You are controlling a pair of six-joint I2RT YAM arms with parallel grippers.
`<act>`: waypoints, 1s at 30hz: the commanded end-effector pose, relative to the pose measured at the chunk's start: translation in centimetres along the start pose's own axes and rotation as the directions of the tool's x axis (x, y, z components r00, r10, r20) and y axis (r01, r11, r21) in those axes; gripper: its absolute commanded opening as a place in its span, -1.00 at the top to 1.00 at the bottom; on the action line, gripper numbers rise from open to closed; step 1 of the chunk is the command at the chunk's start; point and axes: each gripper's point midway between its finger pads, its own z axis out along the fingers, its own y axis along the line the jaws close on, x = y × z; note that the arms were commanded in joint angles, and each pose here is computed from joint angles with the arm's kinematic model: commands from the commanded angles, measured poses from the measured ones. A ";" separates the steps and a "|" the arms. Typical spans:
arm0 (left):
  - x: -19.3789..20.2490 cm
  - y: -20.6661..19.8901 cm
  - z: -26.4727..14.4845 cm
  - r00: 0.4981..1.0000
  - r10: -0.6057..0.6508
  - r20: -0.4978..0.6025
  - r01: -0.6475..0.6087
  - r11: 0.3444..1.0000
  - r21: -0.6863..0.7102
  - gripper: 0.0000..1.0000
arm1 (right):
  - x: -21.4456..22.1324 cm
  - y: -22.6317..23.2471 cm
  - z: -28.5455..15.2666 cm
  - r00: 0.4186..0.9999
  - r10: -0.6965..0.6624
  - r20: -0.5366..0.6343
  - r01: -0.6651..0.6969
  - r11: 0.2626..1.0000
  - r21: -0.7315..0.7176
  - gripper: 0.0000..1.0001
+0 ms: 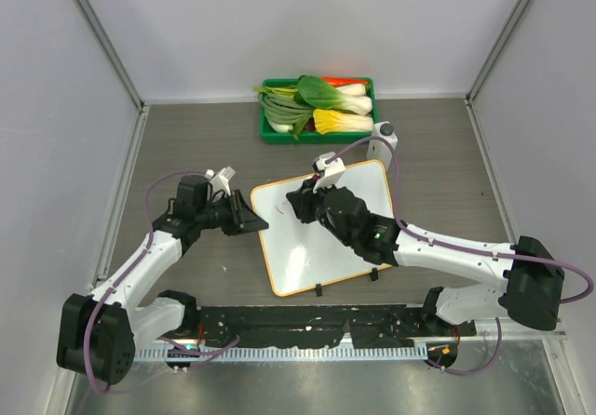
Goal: Write a sentence on the whiteboard
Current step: Write on the whiteboard at the whiteboard stand.
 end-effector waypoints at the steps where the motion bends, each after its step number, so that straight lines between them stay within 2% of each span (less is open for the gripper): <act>1: -0.4 -0.6 -0.1 1.000 0.024 0.015 -0.025 1.000 0.013 0.85 | -1.7 -0.3 0.4 0.998 0.024 0.058 -0.027 0.999 0.046 0.97; 5: -0.4 -0.6 -0.1 1.000 0.026 0.015 -0.026 1.000 0.015 0.85 | -0.8 -1.0 0.8 0.999 0.017 0.043 -0.020 0.996 0.084 0.98; 30: -0.3 -0.5 0.1 1.000 0.022 0.007 -0.022 1.000 0.010 0.85 | 3.4 -1.6 0.5 0.997 0.017 -0.079 -0.011 0.997 0.070 0.97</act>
